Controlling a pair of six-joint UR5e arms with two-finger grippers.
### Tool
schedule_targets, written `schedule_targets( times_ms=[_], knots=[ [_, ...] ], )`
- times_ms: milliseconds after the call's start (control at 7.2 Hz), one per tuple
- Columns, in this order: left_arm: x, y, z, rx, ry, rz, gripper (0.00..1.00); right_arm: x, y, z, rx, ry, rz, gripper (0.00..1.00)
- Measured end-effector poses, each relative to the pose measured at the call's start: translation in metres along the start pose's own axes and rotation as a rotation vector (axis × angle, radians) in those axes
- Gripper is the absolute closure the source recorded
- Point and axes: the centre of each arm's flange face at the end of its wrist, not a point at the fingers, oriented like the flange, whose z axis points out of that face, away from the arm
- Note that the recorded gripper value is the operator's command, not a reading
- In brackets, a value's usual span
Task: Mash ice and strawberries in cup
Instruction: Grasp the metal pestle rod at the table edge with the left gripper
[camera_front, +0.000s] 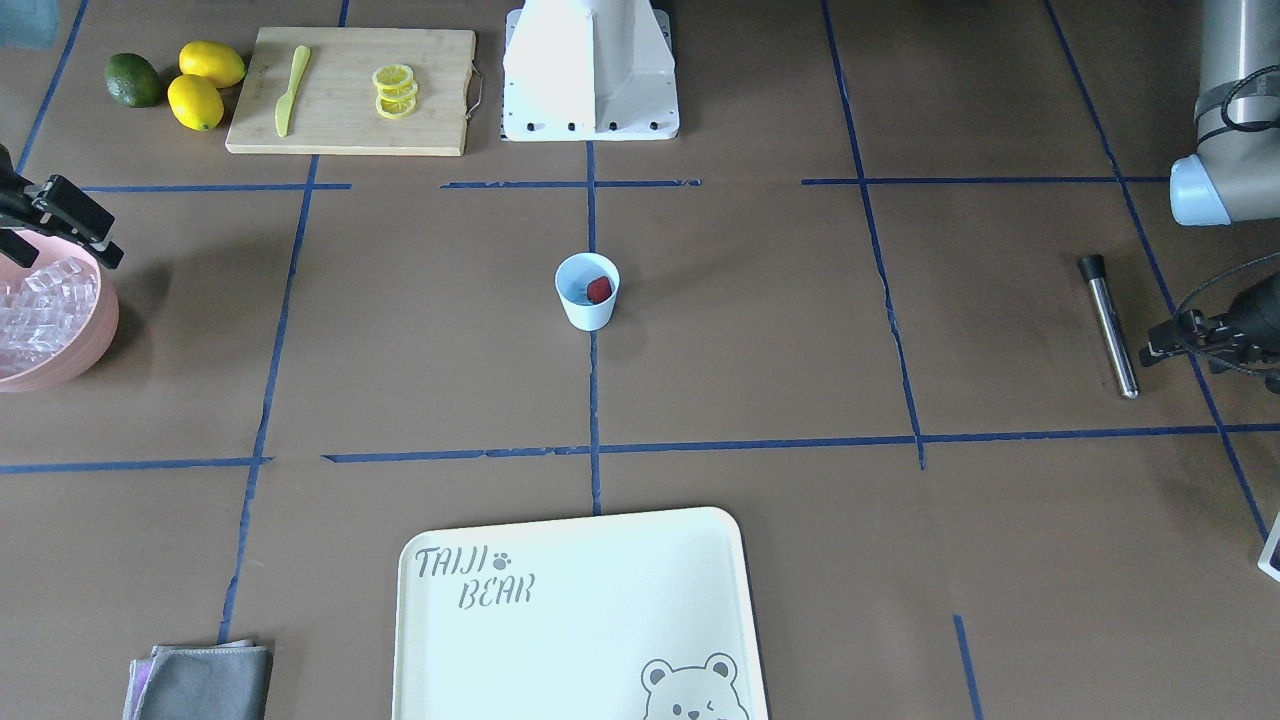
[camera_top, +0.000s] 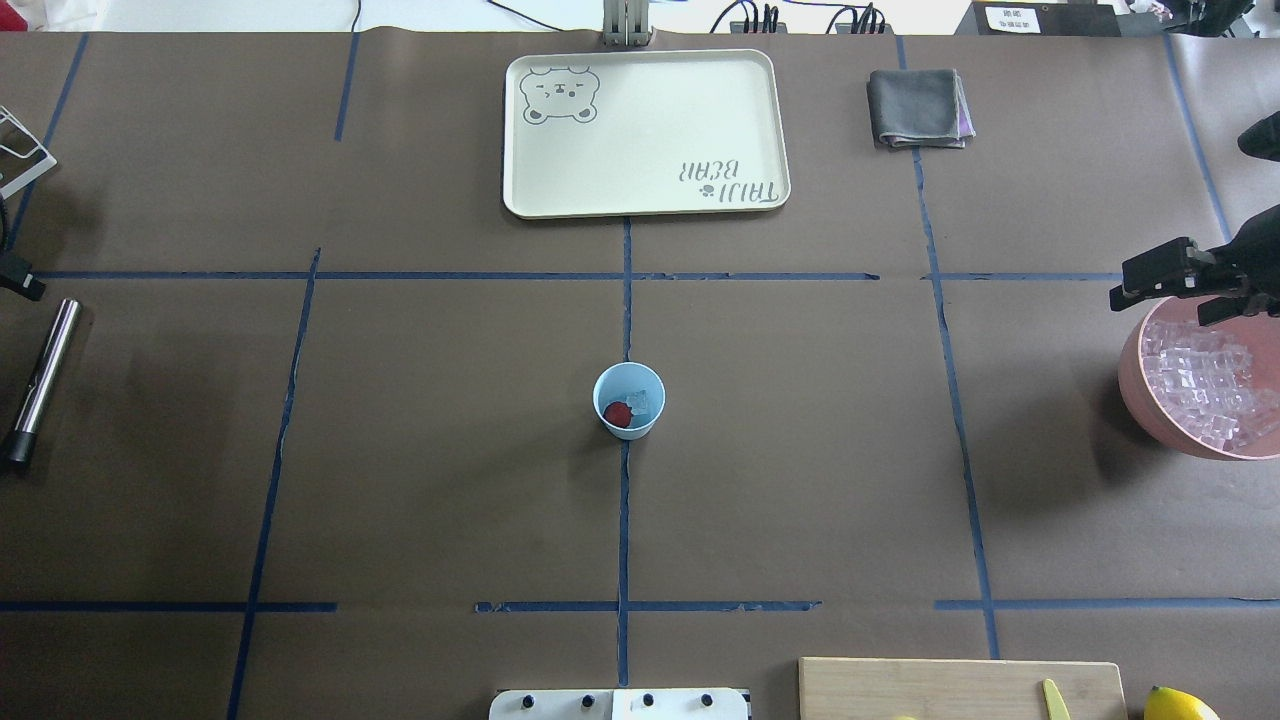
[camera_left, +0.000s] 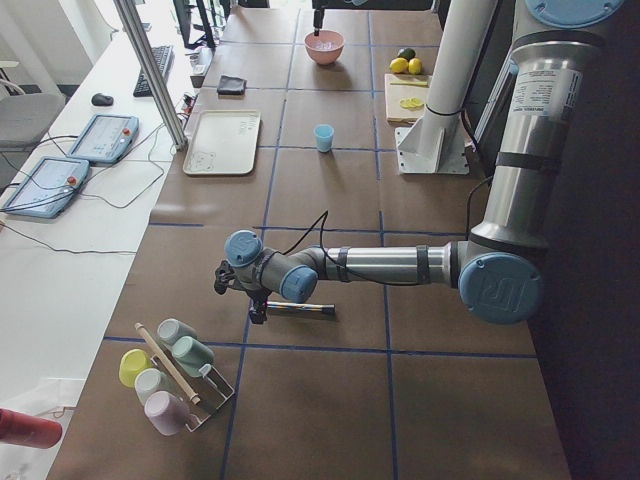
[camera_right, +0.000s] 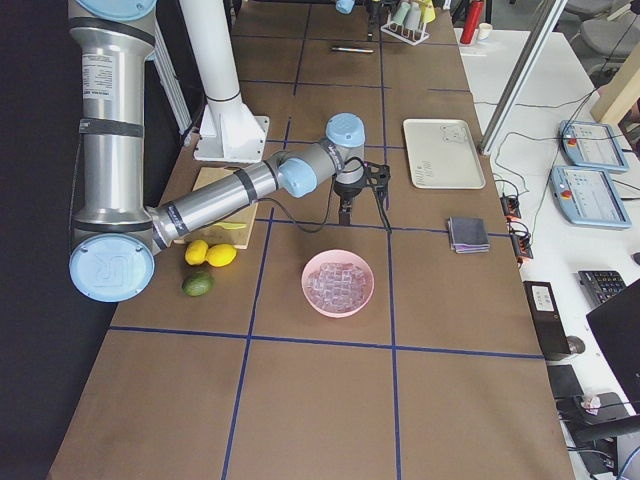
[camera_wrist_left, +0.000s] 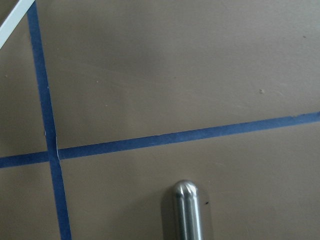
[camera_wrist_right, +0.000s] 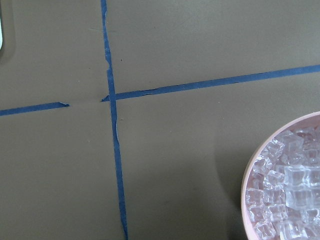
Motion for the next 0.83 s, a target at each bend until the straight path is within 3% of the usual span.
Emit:
schedule_targets(
  times_ms=[834],
  knots=[
    [0.0111, 0.0065, 0.0166, -0.027, -0.001, -0.069, 0.06, -0.002, 0.0003, -0.0006, 0.002, -0.004, -0.005, 0.0]
  ],
)
